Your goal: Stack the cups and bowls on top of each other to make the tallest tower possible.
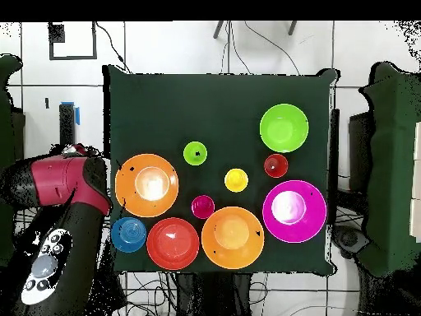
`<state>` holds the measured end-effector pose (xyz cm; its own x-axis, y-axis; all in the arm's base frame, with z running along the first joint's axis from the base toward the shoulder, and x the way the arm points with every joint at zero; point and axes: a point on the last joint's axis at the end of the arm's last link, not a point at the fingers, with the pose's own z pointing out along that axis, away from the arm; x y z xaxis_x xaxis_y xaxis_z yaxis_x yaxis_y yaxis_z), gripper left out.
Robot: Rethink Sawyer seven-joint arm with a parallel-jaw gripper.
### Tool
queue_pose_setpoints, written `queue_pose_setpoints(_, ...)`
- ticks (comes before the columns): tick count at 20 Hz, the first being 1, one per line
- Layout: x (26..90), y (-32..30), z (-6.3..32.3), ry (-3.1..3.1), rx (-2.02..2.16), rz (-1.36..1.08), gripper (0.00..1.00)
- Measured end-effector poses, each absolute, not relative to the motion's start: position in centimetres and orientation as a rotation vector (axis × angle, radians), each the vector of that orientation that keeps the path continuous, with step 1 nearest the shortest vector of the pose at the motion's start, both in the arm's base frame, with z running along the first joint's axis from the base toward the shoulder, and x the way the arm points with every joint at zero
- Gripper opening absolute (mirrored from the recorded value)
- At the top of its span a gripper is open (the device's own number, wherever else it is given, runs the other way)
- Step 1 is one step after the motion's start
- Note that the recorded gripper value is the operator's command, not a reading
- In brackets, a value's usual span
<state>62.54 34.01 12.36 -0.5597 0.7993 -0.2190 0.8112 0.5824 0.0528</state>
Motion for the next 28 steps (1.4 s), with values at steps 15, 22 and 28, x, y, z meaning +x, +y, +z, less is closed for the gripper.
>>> queue_pose_setpoints(15, 65.7, 31.5, 8.8, 2.56, 1.403, -0.111, 1.0)
queue_pose_setpoints(22, 66.1, 31.3, 8.8, 2.551, 1.422, -0.102, 1.0)
queue_pose_setpoints(28, 65.6, 32.5, 8.0, 2.527, 1.497, -0.088, 1.0)
